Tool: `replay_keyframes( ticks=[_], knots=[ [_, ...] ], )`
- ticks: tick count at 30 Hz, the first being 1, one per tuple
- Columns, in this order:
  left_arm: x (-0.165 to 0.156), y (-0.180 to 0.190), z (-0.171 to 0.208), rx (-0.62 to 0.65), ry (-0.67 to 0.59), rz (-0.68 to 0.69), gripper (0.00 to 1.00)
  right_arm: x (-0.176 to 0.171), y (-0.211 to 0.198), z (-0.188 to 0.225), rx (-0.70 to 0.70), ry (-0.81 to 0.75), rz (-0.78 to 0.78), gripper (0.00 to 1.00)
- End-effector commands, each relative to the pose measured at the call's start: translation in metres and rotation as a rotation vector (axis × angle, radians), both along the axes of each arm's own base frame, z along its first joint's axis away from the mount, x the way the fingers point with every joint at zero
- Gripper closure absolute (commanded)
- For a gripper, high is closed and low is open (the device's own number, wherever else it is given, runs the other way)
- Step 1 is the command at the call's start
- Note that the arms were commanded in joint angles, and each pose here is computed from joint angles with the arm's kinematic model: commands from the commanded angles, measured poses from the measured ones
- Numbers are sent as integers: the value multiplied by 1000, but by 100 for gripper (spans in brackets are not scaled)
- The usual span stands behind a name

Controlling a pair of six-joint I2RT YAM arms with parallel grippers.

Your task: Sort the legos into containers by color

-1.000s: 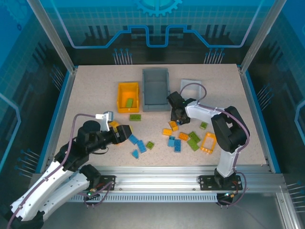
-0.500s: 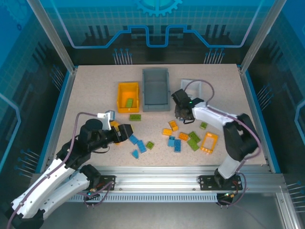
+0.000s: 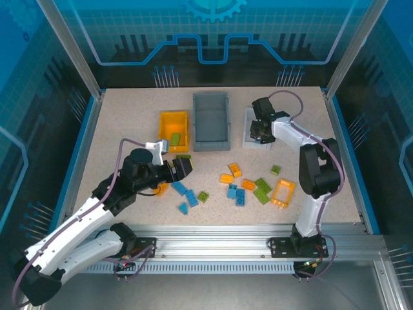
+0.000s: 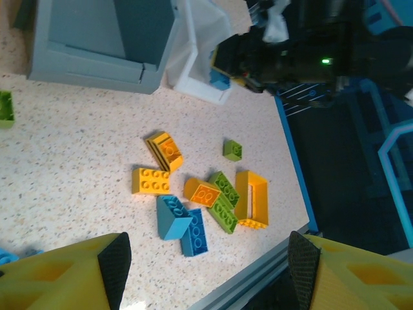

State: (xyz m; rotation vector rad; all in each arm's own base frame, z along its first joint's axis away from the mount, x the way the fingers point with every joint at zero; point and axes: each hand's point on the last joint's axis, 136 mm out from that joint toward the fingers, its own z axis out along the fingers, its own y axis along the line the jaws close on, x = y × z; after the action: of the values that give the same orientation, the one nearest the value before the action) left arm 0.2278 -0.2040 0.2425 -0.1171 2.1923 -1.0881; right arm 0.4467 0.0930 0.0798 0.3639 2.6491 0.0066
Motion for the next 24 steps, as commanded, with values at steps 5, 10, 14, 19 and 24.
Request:
replay_keyframes(
  ticks=[5, 10, 14, 19, 24],
  knots=[
    [-2, -12, 11, -34, -25, -31, 31, -16, -4, 49, 15, -75, 29, 42],
    [-5, -26, -4, -11, -1, -59, 31, -76, -27, 75, 31, -137, -68, 45],
    [-11, -49, -13, -1, -1, -111, 31, -154, -60, 53, 14, -53, -260, 45],
    [-24, -85, -30, 34, 1, -190, 31, -246, -88, 4, 83, 79, -491, 43],
    [-37, -116, -41, 56, 11, -262, 31, -263, -90, -22, 134, 103, -488, 45]
  ],
)
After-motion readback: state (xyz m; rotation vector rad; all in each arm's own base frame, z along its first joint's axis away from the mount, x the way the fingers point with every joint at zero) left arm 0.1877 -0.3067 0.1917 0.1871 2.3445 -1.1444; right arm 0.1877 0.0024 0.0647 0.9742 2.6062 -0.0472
